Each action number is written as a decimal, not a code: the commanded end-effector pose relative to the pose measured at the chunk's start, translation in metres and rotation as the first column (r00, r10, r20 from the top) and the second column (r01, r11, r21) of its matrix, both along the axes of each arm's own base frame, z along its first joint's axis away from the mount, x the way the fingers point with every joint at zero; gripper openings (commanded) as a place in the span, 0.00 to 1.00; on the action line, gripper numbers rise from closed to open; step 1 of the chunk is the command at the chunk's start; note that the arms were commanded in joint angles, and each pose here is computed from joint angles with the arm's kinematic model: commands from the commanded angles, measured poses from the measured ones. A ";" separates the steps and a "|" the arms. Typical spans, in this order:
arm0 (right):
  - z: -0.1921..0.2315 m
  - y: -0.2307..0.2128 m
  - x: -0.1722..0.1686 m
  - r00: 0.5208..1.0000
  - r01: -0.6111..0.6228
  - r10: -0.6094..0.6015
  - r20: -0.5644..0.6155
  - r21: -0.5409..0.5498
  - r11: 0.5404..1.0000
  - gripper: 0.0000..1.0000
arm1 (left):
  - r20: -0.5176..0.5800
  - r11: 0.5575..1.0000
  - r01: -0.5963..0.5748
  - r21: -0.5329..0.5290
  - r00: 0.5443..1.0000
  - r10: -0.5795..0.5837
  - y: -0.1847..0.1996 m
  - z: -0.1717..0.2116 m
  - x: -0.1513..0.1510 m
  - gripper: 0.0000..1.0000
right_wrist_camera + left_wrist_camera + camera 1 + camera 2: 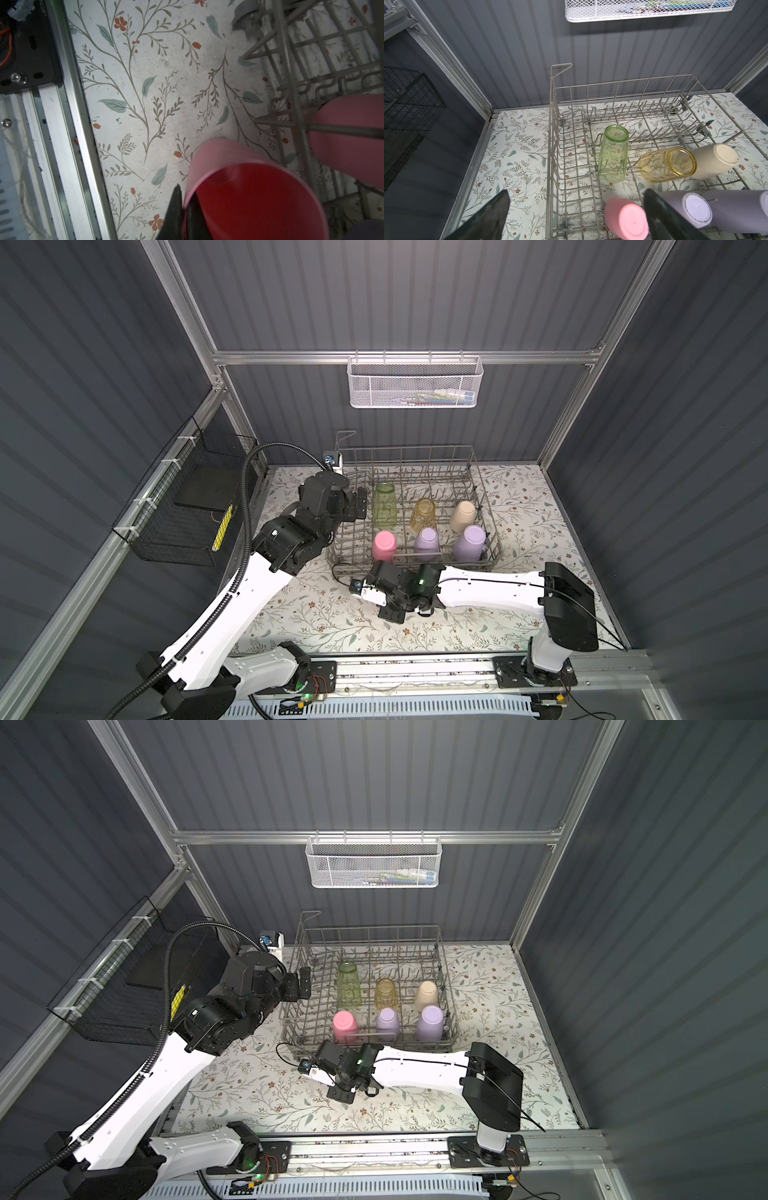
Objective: Load the cups into the dish rack
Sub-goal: 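Withdraw the left gripper while the right gripper lowers over the last pink cup, then close the right gripper on the pink cup rim and lift it, then carry the pink cup toward the left gripper while the left gripper reaches in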
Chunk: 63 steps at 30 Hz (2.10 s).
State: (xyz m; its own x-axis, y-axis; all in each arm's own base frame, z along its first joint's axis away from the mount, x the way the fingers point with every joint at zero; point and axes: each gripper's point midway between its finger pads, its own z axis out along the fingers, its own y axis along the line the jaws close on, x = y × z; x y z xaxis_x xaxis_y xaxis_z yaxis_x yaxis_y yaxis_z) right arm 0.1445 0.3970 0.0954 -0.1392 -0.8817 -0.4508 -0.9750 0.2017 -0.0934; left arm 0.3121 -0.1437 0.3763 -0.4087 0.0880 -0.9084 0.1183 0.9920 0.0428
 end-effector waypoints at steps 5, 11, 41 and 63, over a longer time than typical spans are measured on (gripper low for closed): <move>0.022 -0.008 -0.008 0.999 -0.029 0.029 -0.027 0.008 1.000 0.00 | -0.015 1.000 0.000 -0.003 1.000 0.000 0.000 -0.006 -0.002 1.00; 0.079 -0.018 -0.021 0.997 -0.054 0.062 -0.055 0.139 0.989 0.00 | -0.004 0.999 0.021 -0.026 1.000 -0.021 -0.003 0.001 -0.004 1.00; 0.297 -0.123 0.049 0.882 0.349 0.245 -0.402 0.908 0.234 0.00 | 0.211 0.601 0.733 -0.320 0.673 -0.709 -0.122 0.026 -0.073 1.00; 0.308 -0.130 0.074 0.810 0.421 0.399 -0.429 0.900 0.114 0.00 | 0.212 0.387 0.828 -0.407 0.497 -0.842 -0.144 0.009 -0.091 0.99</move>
State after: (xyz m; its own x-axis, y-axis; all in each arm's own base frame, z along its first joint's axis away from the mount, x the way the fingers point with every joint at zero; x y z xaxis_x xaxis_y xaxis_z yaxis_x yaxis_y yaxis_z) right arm 0.2266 0.2728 0.3891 -0.7070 0.2304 -0.6687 -0.7071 -0.2520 0.6607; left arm 0.2227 -0.2848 0.3903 -0.3478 0.0304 -0.9371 0.8884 0.3301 -0.3190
